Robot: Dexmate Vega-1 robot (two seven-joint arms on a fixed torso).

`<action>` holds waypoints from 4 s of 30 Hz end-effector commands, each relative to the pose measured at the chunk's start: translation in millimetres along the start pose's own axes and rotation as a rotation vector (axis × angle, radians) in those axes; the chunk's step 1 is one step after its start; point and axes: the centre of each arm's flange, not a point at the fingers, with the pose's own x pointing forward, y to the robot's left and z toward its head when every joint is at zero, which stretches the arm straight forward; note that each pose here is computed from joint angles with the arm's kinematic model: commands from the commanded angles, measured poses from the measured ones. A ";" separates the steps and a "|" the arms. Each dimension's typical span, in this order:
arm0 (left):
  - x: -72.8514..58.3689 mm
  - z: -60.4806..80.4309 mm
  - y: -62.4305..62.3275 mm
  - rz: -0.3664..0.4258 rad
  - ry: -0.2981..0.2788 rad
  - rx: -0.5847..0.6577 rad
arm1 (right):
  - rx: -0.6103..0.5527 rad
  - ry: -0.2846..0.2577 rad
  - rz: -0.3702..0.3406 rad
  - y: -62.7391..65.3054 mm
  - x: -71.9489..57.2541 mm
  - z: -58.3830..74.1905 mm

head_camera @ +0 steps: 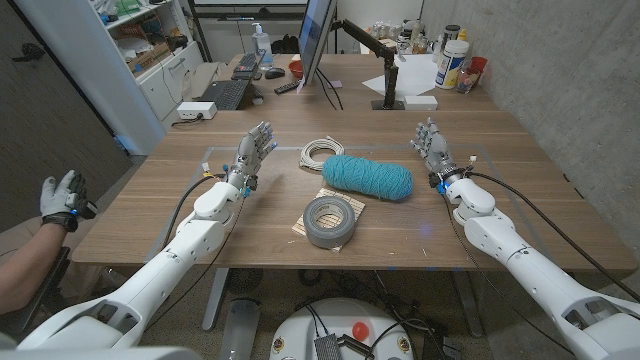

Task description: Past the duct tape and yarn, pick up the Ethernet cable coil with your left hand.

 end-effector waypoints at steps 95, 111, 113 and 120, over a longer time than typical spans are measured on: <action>-1.3 60.9 31.4 -0.137 0.012 0.317 | -0.012 0.000 -0.037 -8.8 2.0 -0.2; 2.9 72.3 44.8 -0.178 -0.014 0.363 | -0.038 0.007 -0.044 -11.7 -1.3 -0.7; 2.9 72.3 44.8 -0.179 -0.015 0.363 | -0.038 0.006 -0.044 -11.7 -1.3 -0.7; 6.6 73.5 45.7 -0.179 -0.014 0.465 | -0.039 0.019 -0.058 -14.6 -1.6 -1.4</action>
